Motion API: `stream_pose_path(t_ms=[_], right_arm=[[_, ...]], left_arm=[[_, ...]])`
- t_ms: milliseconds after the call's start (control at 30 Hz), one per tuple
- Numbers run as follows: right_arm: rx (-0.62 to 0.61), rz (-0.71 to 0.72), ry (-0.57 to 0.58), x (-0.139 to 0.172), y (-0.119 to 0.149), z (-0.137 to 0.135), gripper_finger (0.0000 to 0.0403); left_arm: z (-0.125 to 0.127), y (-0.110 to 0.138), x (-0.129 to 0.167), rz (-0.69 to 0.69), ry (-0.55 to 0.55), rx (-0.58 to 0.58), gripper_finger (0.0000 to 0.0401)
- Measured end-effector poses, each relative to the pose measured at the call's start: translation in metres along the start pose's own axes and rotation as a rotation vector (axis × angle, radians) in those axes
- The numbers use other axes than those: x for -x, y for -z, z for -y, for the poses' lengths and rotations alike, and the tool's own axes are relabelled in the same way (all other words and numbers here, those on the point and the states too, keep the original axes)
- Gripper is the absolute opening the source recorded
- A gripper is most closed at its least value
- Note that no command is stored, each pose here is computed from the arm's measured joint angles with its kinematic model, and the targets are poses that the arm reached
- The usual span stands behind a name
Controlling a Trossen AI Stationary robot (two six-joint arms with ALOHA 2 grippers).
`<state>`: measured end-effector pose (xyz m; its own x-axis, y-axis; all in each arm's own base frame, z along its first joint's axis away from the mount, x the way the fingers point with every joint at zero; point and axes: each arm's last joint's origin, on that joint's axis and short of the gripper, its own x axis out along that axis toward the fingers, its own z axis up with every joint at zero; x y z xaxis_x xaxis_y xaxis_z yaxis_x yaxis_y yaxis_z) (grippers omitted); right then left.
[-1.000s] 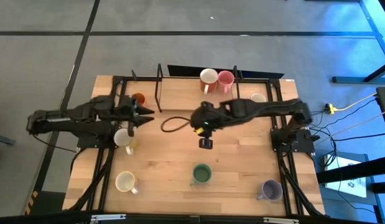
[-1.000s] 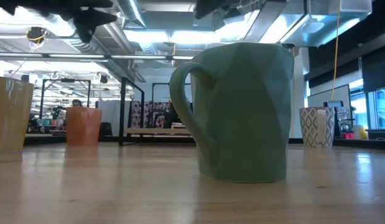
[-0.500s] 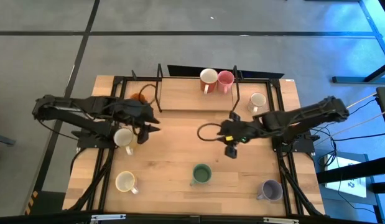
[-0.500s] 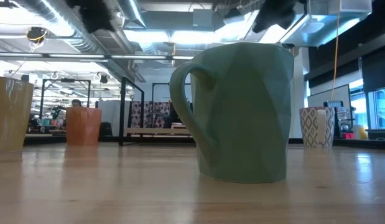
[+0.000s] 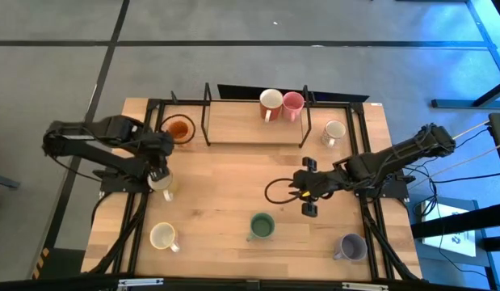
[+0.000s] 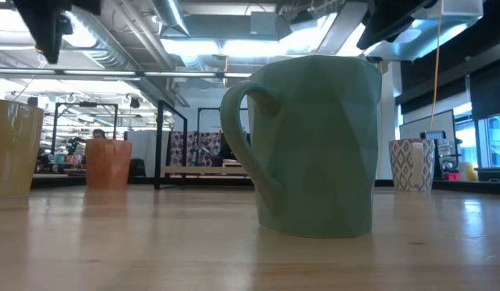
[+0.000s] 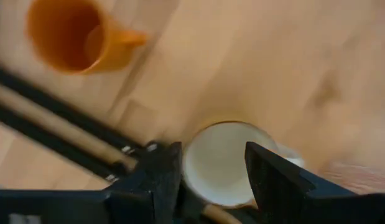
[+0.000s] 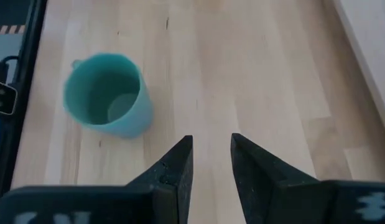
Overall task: Place coffee mugs
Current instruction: Put the yellow mug on the shelf
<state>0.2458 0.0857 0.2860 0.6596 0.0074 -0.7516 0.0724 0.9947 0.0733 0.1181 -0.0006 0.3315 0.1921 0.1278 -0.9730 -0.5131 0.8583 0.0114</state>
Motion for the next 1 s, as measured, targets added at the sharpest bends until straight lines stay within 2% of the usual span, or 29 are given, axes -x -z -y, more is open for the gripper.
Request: stream_pose_path(t_ms=[233,400,633,1000], right_arm=[[-0.018,0.052,0.114,0.000,-0.002,0.003,0.0097],[-0.044,0.067,0.143,0.000,-0.002,0.004,0.0097],[-0.111,0.096,0.193,0.001,-0.003,0.006,0.0097],[-0.116,0.105,0.212,0.001,-0.003,0.006,0.0097]], left_arm=[[-0.010,0.009,-0.032,-0.103,-0.080,-0.130,0.0182],[-0.017,0.017,-0.060,-0.245,-0.050,-0.203,0.0182],[-0.021,0.017,-0.083,-0.277,0.033,-0.180,0.0182],[-0.024,0.019,-0.099,-0.289,0.010,-0.140,0.0183]])
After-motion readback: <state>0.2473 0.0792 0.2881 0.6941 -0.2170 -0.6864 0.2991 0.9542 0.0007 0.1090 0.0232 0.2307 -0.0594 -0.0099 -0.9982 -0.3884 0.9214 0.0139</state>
